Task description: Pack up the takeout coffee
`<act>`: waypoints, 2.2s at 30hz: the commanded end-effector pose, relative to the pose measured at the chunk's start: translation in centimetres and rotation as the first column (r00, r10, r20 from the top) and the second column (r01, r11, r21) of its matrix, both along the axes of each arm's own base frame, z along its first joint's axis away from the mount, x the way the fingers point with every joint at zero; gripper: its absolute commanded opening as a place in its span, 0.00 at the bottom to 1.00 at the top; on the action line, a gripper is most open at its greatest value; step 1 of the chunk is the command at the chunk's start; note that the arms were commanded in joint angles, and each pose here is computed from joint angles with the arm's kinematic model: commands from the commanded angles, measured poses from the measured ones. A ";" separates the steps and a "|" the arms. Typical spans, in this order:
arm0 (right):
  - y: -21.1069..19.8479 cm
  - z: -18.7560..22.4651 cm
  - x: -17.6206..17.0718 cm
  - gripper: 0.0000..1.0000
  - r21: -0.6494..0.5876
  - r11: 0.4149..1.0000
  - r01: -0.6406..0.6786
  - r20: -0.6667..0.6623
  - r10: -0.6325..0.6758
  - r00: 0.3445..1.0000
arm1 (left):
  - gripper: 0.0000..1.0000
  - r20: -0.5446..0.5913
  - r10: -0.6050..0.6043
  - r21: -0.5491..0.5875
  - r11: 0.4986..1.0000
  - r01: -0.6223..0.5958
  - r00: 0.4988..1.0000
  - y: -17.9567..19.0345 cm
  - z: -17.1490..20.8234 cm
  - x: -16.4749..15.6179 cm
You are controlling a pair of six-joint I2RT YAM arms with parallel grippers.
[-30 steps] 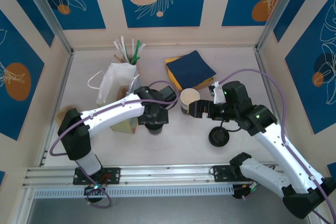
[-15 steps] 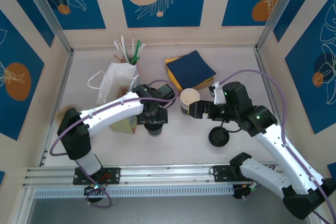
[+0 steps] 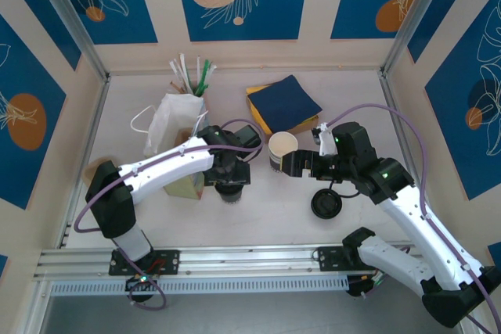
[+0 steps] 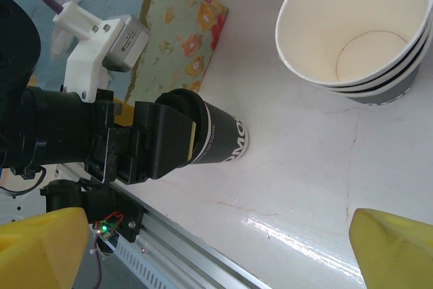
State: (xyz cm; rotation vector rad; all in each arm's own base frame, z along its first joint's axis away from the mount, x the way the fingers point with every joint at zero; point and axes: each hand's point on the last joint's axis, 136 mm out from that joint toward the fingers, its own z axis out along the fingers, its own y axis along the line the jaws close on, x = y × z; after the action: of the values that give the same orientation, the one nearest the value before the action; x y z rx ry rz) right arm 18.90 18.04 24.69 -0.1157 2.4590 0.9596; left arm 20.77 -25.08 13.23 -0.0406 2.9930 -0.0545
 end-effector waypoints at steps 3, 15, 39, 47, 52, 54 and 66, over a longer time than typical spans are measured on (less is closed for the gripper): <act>-0.1 0.0 -0.2 0.99 0.012 1.000 0.000 -0.003 0.000 1.000 | 0.78 -0.011 -0.006 -0.009 1.000 0.006 1.000 0.0 0.7 0.2; 0.0 -0.1 -0.2 0.99 0.017 1.000 0.000 -0.010 0.000 1.000 | 0.78 -0.009 -0.006 -0.011 1.000 0.006 1.000 0.2 0.7 0.0; -0.3 -0.4 -0.6 0.99 0.008 1.000 0.000 -0.005 0.000 1.000 | 0.80 -0.068 -0.044 0.010 0.999 0.045 0.997 0.1 1.2 -0.1; -0.6 -0.5 -0.7 0.99 0.002 1.000 0.006 -0.001 -0.006 1.000 | 0.80 -0.078 -0.042 0.034 0.998 0.045 0.996 1.0 1.3 -0.2; -0.6 -0.6 -0.7 0.99 0.004 1.000 0.008 -0.003 -0.008 1.000 | 0.80 -0.079 -0.046 0.014 0.999 0.047 0.996 0.7 1.5 -0.2; -0.5 -0.6 -0.6 0.99 0.005 1.000 0.007 -0.002 -0.007 1.000 | 0.81 -0.093 -0.053 0.005 0.999 0.054 0.994 0.5 1.2 -0.4; -0.6 -0.6 -0.5 0.99 0.005 1.000 0.012 -0.002 -0.012 1.000 | 0.80 -0.122 -0.059 0.018 0.998 0.061 0.991 0.5 0.2 -0.3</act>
State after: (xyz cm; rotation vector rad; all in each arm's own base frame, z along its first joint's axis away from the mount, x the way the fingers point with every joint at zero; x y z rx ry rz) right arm 18.46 17.60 24.40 -0.1044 2.4536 0.9596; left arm 20.43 -24.81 13.88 0.0494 3.0837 -0.0503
